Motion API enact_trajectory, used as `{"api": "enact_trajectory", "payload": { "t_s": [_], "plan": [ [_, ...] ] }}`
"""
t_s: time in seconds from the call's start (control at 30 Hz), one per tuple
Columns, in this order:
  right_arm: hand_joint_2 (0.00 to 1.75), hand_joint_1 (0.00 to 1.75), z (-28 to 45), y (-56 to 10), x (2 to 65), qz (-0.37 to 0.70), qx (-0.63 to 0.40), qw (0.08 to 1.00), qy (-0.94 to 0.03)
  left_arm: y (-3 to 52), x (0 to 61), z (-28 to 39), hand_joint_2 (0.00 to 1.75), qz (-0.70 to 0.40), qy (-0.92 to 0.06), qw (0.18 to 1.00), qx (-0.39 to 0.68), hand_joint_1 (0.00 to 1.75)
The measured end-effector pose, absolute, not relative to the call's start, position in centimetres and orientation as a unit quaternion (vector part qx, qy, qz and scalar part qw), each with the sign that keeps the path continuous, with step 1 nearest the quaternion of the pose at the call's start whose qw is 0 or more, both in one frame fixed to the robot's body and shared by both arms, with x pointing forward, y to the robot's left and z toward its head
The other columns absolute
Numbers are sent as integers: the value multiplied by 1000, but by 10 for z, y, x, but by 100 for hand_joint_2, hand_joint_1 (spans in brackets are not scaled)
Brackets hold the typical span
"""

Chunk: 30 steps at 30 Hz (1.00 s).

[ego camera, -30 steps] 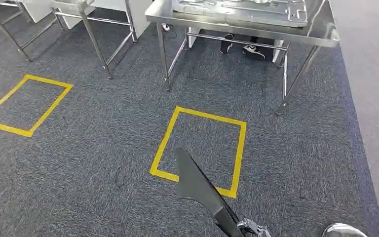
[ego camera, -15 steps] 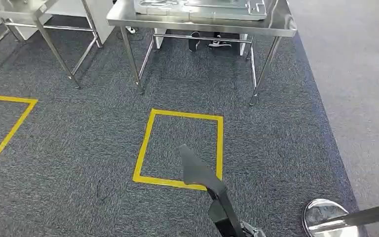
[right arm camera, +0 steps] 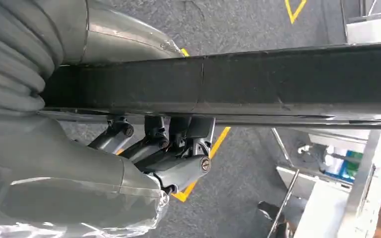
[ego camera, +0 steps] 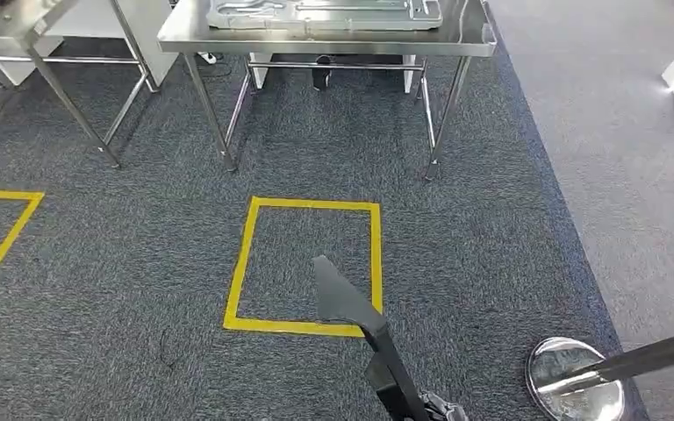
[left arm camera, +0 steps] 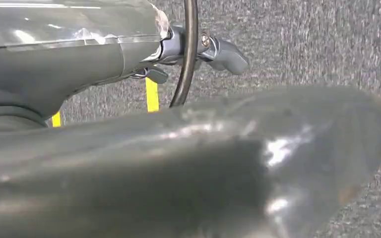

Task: Take the parts from the cabinet and place them on the table.

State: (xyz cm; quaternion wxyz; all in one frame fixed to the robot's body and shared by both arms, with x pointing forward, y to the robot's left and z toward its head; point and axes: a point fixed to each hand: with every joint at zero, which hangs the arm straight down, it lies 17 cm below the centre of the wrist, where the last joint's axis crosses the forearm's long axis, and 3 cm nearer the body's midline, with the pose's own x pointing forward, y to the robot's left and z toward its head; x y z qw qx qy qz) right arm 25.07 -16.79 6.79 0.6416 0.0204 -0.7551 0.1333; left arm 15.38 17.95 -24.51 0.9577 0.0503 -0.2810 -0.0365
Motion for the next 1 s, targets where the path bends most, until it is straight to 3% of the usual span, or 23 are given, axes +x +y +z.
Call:
{"api": "enact_trajectory", "payload": {
  "t_s": [0.53, 0.8, 1.0],
  "plan": [
    [175, 175, 58, -172, 252, 129, -9, 661, -739, 183, 149, -248, 0, -38, -272, 960, 54, 0],
    [175, 175, 56, -221, 273, 122, -172, 657, -724, 183, 145, -250, 0, -43, -262, 963, 52, 0],
    [175, 175, 61, -236, 288, 111, -194, 656, -720, 184, 148, -250, 0, -49, -257, 964, 51, 0]
  ]
}}
